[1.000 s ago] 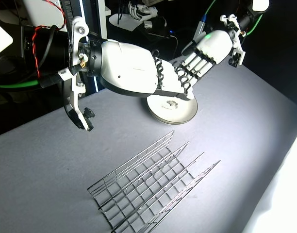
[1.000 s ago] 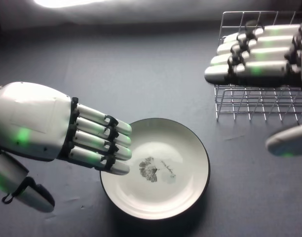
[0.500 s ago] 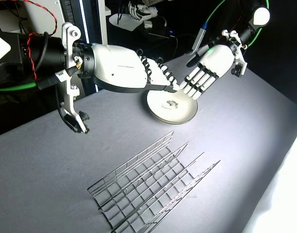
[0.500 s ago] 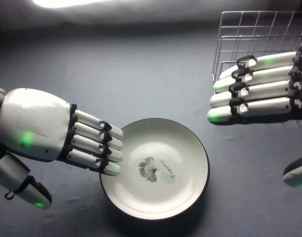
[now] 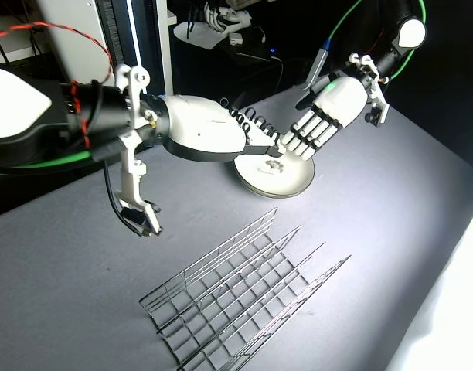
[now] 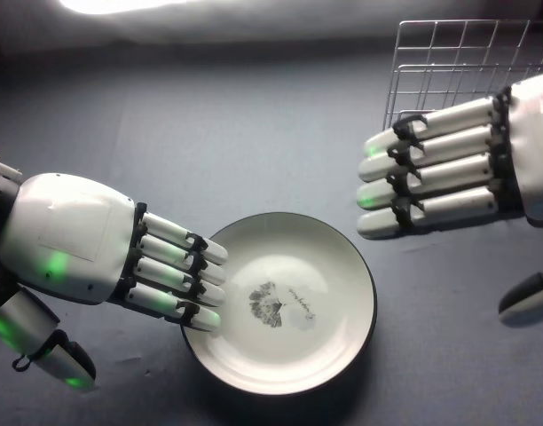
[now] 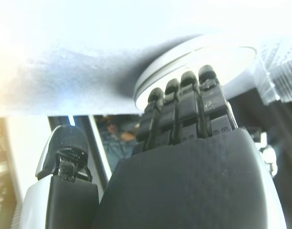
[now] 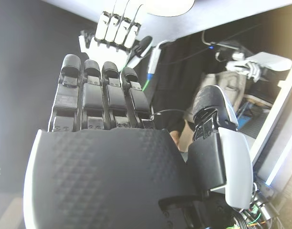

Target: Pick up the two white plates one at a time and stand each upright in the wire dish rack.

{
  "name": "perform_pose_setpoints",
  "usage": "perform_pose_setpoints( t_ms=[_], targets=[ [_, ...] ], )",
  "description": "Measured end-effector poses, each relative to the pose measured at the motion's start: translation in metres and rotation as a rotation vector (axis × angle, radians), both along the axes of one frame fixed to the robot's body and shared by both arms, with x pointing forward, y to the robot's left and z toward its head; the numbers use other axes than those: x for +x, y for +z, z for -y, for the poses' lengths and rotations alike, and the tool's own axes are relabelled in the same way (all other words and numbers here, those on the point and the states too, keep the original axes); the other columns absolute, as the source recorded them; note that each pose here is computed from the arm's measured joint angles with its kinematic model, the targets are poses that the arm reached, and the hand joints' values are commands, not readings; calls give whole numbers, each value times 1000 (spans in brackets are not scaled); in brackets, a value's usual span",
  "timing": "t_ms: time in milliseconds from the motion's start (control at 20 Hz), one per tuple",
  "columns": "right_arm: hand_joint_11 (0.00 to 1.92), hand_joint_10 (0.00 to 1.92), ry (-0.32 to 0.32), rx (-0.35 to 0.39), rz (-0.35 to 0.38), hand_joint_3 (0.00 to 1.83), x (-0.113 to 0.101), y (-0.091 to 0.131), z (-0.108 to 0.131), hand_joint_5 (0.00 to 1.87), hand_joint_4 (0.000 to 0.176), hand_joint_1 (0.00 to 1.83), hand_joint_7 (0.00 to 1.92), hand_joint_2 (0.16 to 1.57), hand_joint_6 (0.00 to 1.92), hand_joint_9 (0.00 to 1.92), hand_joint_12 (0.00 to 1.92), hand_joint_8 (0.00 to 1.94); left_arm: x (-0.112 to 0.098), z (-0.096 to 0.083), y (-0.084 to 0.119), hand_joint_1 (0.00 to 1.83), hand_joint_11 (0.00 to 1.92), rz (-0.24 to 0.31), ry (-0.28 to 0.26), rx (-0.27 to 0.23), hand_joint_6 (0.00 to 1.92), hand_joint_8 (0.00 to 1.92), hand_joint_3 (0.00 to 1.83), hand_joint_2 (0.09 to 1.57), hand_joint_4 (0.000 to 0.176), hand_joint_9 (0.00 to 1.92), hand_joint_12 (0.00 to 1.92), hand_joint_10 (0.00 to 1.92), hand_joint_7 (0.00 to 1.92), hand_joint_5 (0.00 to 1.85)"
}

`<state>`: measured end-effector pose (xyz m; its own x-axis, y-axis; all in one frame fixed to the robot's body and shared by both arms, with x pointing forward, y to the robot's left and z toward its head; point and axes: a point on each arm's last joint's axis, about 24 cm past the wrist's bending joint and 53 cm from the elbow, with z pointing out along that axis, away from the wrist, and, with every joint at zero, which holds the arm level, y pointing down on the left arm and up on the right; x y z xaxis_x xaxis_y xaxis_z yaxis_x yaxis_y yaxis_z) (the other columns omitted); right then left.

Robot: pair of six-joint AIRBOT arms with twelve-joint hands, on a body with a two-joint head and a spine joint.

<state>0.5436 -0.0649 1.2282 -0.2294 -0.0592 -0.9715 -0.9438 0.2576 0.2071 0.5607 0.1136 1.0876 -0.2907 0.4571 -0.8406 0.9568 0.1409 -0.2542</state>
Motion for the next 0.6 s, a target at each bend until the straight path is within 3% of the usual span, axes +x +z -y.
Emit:
perform_pose_setpoints(
  t_ms=[50, 100, 150, 200, 400, 450, 600],
  targets=[
    [0, 11, -2, 3, 2, 3, 1, 1, -2, 145, 0, 0, 125, 1248, 9, 101, 433, 9, 0, -1, -1, 0, 0, -2, 0, 1, 16, 2, 0, 1232, 0, 0, 0, 0, 6, 51],
    [0, 11, -8, -5, 3, 3, 3, -1, -2, 145, 0, 0, 125, 1248, 9, 101, 433, 9, 1, -2, -2, 0, 0, -3, 0, 4, 16, 2, 0, 1232, 0, 0, 0, 0, 6, 51],
    [0, 9, -17, -12, 5, 3, 5, -2, -1, 131, 0, 0, 110, 1254, 4, 73, 345, 5, 1, -2, -6, 0, 8, 0, -3, 15, 17, 7, 0, 1220, 0, 5, 3, 2, 20, 60],
    [0, 4, -20, -17, 8, 0, 6, -4, -2, 64, 0, 0, 44, 1235, 2, 5, 74, 2, 1, -2, -8, 0, 4, -1, -5, 19, 2, 2, 0, 1209, 0, 3, 1, 1, 7, 19],
    [0, 0, -15, -14, 12, 0, 5, -3, -4, 51, 0, 0, 15, 1227, 0, 0, 26, 1, 0, 0, -12, 0, 0, -2, -9, 21, 4, 0, 0, 1215, 0, 0, 0, 0, 0, 22],
    [6, 11, -6, -20, 17, 10, 3, -4, -4, 81, 0, 0, 58, 1187, 6, 42, 168, 6, -1, 1, -14, 0, 1, -8, -13, 24, 14, 6, 0, 1208, 0, 7, 1, 3, 14, 49],
    [0, 6, 32, -36, 31, 6, -4, -8, -9, 92, 0, 0, 67, 1186, 3, 51, 272, 2, 0, 2, -17, 0, 0, -1, -16, 31, 10, 3, 0, 1204, 0, 1, 0, 0, 12, 47]
  ],
)
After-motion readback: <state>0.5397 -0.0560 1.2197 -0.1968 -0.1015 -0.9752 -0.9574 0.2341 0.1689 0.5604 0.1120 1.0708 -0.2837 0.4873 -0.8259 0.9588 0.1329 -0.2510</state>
